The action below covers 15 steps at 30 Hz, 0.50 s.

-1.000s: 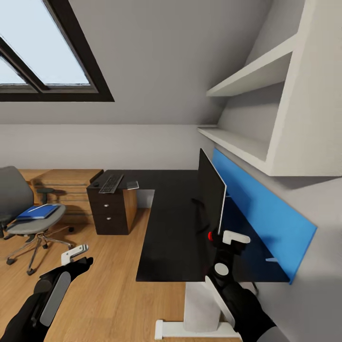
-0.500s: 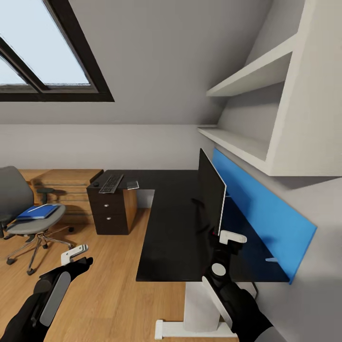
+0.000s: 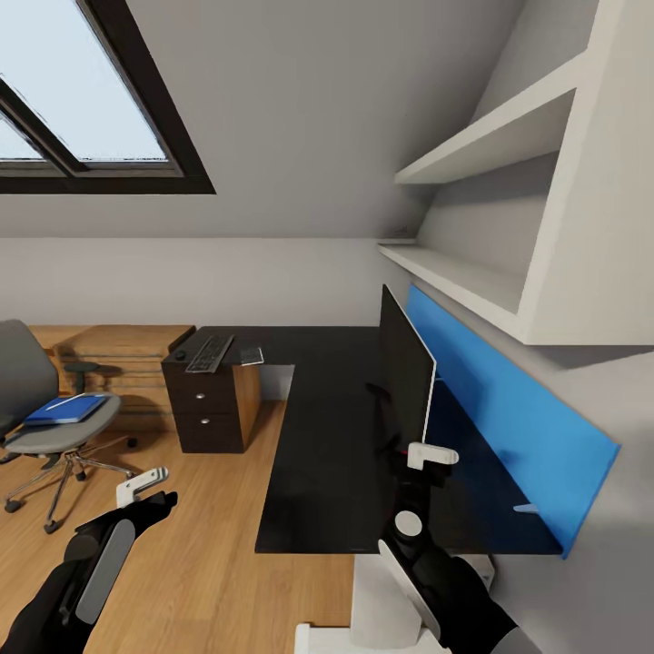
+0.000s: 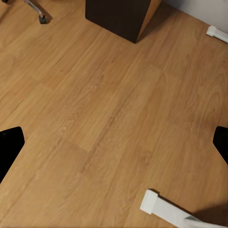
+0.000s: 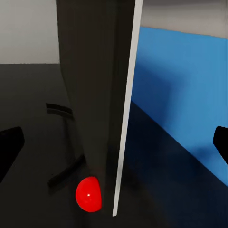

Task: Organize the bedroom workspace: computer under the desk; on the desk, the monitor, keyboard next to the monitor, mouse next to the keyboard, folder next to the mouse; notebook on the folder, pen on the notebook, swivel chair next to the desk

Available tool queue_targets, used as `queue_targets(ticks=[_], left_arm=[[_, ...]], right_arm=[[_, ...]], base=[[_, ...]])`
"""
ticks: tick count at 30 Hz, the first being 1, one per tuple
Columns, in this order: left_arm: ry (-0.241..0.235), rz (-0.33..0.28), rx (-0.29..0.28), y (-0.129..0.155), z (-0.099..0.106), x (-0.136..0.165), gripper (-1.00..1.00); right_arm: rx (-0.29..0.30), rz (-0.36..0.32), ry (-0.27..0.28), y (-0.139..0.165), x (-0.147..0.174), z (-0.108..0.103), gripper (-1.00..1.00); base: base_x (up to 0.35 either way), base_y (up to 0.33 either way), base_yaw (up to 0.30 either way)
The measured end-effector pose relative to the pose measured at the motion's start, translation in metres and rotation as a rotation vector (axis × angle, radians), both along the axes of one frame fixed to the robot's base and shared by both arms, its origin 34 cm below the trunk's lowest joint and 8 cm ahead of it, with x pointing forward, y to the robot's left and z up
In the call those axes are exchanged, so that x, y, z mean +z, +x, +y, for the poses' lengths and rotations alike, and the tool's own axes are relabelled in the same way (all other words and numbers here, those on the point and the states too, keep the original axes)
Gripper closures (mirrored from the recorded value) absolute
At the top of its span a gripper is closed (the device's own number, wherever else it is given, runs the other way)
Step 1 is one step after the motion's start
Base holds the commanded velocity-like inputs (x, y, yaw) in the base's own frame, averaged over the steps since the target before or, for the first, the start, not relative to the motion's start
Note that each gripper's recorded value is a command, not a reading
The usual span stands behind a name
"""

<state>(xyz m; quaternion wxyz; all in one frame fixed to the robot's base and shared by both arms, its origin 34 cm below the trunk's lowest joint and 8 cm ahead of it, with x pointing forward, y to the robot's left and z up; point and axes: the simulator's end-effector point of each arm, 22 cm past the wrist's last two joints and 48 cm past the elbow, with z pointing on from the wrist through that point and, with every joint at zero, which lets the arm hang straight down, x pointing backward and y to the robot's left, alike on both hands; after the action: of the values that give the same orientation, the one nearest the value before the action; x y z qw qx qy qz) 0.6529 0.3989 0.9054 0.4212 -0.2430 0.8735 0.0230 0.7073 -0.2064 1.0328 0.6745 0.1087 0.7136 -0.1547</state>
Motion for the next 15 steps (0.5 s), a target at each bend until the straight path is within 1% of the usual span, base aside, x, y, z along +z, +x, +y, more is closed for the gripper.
queue_targets(ticks=[3,7,9,15], left_arm=[[0.0,0.0,0.0,0.0,0.0,0.0,-1.0],[0.001,-0.003,0.001,0.0,0.0,0.001,-1.0],[0.0,-0.002,0.001,0.0,0.0,0.0,-1.0],[0.0,-0.002,0.001,0.0,0.0,0.0,-1.0]], right_arm=[[-0.002,0.001,-0.001,0.0,-0.001,-0.001,-1.0],[-0.005,0.002,-0.001,0.0,-0.001,-0.002,-1.0],[-0.014,0.004,-0.003,0.0,-0.002,-0.008,-1.0],[-0.021,0.007,-0.008,0.0,-0.003,-0.014,-1.0]], base=[[0.05,-0.03,0.0],[0.188,-0.106,0.0],[0.118,-0.06,0.0],[0.069,-0.031,0.0]])
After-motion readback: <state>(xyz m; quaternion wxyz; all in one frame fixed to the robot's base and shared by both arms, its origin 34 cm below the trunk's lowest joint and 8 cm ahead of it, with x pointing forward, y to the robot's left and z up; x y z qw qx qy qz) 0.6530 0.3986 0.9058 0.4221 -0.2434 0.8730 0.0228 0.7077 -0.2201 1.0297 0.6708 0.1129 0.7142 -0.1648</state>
